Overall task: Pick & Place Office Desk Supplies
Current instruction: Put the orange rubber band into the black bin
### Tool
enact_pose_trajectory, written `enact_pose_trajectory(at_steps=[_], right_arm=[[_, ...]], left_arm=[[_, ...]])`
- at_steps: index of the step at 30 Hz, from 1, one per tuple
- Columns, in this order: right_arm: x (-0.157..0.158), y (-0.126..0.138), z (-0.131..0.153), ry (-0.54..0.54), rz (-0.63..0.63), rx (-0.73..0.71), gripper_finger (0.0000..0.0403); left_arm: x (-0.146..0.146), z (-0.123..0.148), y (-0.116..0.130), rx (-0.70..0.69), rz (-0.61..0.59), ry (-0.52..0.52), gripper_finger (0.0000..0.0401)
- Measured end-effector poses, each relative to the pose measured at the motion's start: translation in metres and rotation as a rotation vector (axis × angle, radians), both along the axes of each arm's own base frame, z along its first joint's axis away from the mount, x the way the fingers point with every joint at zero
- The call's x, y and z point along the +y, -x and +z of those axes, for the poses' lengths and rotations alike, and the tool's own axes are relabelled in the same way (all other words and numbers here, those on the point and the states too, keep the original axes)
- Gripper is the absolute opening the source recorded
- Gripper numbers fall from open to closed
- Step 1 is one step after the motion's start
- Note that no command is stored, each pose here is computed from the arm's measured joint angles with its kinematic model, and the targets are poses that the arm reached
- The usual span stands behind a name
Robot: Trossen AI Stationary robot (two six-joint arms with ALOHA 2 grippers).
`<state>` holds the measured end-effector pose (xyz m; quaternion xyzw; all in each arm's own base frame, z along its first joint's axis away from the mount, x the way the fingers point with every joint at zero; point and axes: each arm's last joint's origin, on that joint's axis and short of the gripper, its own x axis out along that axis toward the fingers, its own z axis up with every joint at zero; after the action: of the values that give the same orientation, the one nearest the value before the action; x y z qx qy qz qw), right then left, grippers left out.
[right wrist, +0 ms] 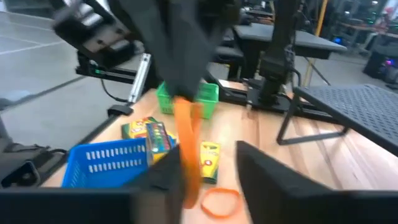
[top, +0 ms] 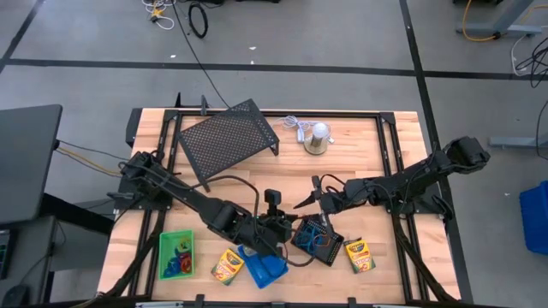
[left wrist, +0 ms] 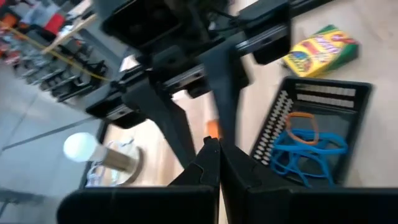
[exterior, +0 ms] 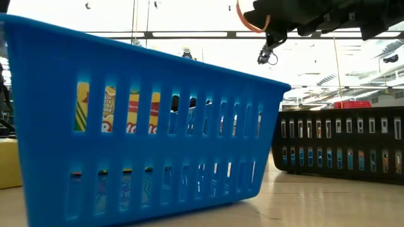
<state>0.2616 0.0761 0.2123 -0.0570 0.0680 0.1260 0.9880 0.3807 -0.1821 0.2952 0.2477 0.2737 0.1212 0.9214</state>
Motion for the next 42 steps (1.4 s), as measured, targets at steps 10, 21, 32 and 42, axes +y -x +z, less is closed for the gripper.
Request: enact_pose_trajectory(at_steps=[10,21,32,42], right_arm=[[0.002,0.001,-0.002,0.060,-0.034,0.002,0.0005],[0.013,0.005,-0.001,0.076,-0.042,-0.004,0.0002],[0.014,0.006,-0.004,0.085,-0.038,0.018,0.0001],[0.014,0.006,-0.005,0.077,-0.040,0.028,0.0000]], left_arm=[[-0.013,0.010,-0.009,-0.042,-0.352,0.052,0.0004],[-0.003,0.055,0.010,-0.113,-0.655,0.076,0.0005],[0.018,0.076,0.047,0.025,-0.550,0.096,0.0006],[0.014,0.092,0.044,-0.129,-0.630,0.079,0.0006]])
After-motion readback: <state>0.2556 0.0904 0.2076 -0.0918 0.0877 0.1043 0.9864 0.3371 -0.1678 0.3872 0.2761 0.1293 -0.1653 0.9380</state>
